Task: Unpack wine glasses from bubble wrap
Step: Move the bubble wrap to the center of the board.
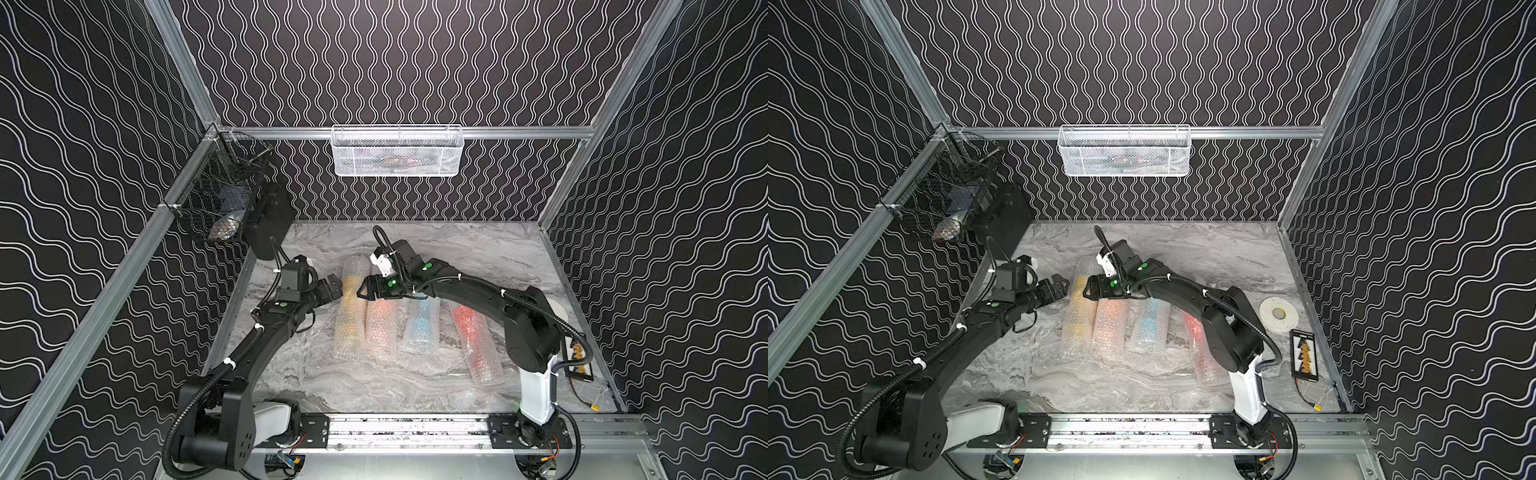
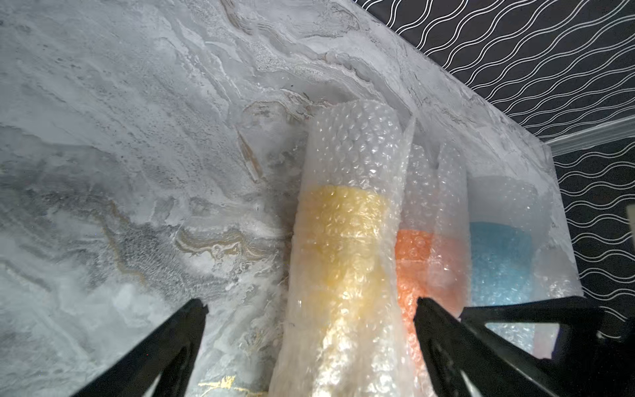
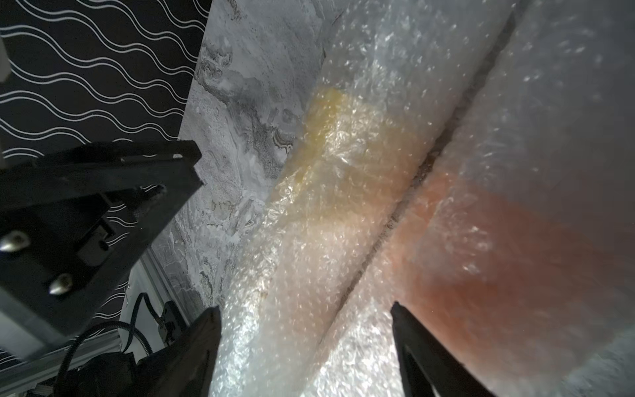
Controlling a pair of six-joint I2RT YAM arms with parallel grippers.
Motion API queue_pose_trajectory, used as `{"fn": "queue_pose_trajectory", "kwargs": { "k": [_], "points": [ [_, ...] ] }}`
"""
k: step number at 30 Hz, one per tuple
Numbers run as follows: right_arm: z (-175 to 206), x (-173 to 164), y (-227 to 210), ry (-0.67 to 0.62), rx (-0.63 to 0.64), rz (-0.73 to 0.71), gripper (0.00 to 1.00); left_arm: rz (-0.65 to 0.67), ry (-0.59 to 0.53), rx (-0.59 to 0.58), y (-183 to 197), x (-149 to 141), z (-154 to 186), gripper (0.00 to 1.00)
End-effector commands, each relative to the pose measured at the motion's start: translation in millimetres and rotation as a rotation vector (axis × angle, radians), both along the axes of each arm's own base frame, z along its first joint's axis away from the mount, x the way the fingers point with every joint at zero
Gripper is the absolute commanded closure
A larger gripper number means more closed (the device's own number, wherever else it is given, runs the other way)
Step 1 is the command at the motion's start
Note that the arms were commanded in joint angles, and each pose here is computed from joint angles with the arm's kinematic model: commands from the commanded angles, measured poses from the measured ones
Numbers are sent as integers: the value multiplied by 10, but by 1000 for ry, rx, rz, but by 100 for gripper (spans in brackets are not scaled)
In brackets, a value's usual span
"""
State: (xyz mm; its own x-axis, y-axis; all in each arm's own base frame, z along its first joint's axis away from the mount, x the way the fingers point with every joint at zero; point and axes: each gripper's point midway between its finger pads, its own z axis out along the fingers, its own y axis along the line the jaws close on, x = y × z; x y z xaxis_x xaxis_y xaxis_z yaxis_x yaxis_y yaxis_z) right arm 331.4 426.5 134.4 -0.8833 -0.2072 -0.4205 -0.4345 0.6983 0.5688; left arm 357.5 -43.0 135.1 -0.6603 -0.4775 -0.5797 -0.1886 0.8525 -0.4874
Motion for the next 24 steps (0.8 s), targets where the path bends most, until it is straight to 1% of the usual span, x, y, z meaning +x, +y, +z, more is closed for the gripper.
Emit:
{"fn": "queue_pose_trajectory", "kwargs": {
  "k": [1,5,8,11,14,18,20,21,24],
  "points": [
    [-189,-76,30,65,-37,10,20,7,16,-59,-19,-2,-29,2],
    [-300,-89,130,93,-17,7,21,10,15,-77,-17,6,-53,2],
    [-408,-40,87,79,-67,-12,22,-2,22,-94,-50,23,-89,2],
    [-489,23,-48,50,-129,-43,22,-14,33,-109,-82,33,-139,2],
    [-568,84,-242,49,-180,-79,19,-76,26,-156,-208,56,-161,3],
    [-588,194,-569,104,-148,-132,19,-101,44,-195,-279,99,-230,5],
    [-622,245,-748,115,-160,-157,19,-101,54,-197,-282,118,-271,6],
    [-515,274,-832,100,-153,-167,19,-104,56,-205,-293,131,-286,6],
    [-482,299,-1033,98,-173,-180,18,-109,58,-234,-331,180,-319,9]
  ]
}}
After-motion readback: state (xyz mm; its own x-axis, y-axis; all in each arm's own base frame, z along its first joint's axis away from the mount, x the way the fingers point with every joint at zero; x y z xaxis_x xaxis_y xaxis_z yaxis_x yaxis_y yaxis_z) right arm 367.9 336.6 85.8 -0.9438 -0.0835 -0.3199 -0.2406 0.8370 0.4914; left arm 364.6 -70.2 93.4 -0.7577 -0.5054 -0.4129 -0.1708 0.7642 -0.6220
